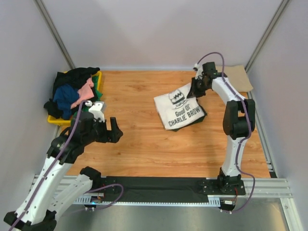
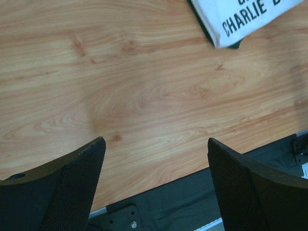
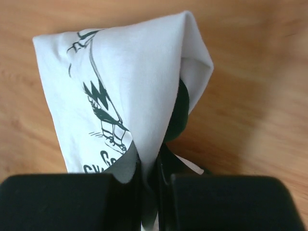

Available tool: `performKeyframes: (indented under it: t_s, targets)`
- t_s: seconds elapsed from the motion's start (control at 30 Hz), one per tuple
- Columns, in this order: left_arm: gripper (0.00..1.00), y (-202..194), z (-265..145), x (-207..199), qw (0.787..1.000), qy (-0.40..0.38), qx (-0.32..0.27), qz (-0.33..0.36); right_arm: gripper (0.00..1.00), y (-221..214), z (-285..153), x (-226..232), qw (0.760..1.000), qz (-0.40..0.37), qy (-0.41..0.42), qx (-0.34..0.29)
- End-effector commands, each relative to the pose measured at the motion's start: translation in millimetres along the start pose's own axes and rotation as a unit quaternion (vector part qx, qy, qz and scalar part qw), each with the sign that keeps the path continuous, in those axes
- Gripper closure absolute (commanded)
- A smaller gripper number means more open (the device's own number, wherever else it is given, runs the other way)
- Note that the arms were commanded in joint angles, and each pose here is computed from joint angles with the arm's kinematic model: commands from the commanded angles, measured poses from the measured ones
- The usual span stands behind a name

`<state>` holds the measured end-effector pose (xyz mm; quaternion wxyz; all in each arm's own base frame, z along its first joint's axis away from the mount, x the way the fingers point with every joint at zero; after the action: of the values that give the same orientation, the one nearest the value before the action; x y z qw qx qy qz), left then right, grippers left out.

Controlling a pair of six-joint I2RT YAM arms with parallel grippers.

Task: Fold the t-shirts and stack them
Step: Neatly place the folded tshirt to the corner

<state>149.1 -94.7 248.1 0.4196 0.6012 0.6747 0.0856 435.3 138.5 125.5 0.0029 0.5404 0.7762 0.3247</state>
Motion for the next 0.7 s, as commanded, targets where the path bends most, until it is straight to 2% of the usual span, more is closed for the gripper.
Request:
performKeyframes:
  t_s: [0.0, 0.07, 0.1, 0.23, 0.43, 0.67]
  targets:
    - [0.06, -0.8, -16.1, 4.5, 0.999, -0.007, -0.033, 0.018, 1.00, 33.9, -61.3, -46.7, 0.991, -0.037, -0.124, -0.037]
    - [0.07, -2.8, -19.5, 5.9, 0.998, -0.019, -0.058, 0.012, 1.00, 40.7, -71.4, -64.1, 0.987, -0.030, -0.151, -0.039]
    - [0.06, -3.4, -20.1, 6.9, 0.997, -0.019, -0.068, 0.002, 1.00, 59.3, -90.6, -76.6, 0.981, -0.029, -0.179, -0.067]
    - [0.07, -1.7, -28.0, 9.8, 0.994, -0.024, -0.104, 0.003, 1.00, 93.7, -128.8, -105.1, 0.965, -0.058, -0.233, -0.110]
    - [0.09, -2.1, -25.7, 10.2, 0.995, -0.020, -0.097, 0.002, 1.00, 130.7, -170.1, -126.4, 0.933, -0.110, -0.304, -0.156]
    - [0.10, -0.3, -21.5, 12.7, 0.996, -0.003, -0.090, 0.001, 1.00, 145.0, -189.1, -149.2, 0.915, -0.125, -0.337, -0.181]
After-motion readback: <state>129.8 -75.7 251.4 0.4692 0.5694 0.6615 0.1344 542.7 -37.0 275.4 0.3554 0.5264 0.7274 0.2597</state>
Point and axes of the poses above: each gripper's point midway between its finger pads, its own z axis out along the fingers, its own x axis along the line the jaws close on, y = z × x, the point moved 5 cm from there along -z, back along the fingers, and after that the axes turned 13 degrees about -z, right-handed, at the moved point
